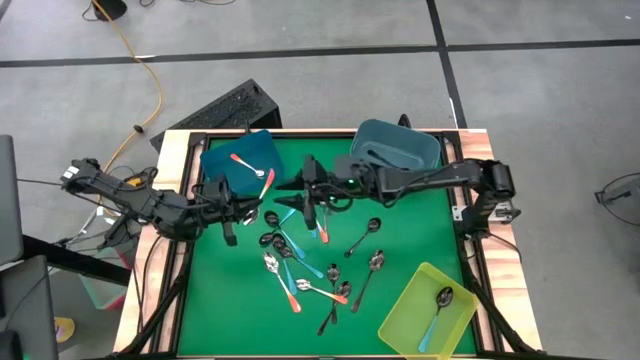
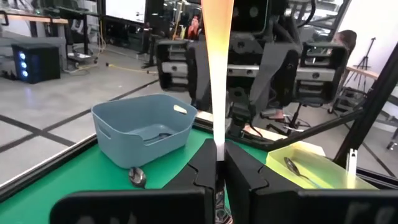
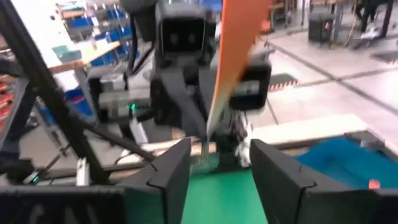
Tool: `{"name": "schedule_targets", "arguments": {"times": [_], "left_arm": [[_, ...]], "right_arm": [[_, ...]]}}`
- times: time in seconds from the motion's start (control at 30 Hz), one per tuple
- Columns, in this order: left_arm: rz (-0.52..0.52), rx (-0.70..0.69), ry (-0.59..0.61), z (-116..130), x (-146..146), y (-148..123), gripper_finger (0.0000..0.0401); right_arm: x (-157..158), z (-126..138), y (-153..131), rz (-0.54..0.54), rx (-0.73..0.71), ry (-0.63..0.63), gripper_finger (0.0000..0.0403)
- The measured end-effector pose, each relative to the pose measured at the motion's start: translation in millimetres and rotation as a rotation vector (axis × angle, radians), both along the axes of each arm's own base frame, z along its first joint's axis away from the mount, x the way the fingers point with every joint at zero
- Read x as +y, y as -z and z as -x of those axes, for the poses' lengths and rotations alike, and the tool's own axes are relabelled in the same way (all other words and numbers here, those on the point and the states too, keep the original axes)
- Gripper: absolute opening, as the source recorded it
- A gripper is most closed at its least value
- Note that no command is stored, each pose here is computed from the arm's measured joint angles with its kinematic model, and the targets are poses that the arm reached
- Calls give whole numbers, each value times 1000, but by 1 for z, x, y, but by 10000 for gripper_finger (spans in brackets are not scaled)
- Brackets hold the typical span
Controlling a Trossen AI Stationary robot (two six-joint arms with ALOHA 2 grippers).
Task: Sort silverware by color (type)
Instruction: Put the orange spoon into the dark blue bin
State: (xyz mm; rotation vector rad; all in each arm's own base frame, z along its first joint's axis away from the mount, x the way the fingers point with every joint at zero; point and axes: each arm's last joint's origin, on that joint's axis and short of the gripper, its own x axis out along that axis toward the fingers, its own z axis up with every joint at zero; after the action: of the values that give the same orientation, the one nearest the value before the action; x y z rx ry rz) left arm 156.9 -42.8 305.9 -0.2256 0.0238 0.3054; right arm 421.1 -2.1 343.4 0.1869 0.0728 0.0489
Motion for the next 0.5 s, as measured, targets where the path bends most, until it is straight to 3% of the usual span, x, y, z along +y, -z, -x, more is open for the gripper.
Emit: {"name": "schedule_targets", "arguments": {"times": [0.27, 0.5], "left_arm": [[-24, 9, 18, 0, -1, 0, 0], [-58, 19, 12, 0, 0, 0, 0]], "right_arm": [[0, -22, -15, 19, -33, 6, 261], [-4, -22, -19, 59, -51, 16, 244]]}}
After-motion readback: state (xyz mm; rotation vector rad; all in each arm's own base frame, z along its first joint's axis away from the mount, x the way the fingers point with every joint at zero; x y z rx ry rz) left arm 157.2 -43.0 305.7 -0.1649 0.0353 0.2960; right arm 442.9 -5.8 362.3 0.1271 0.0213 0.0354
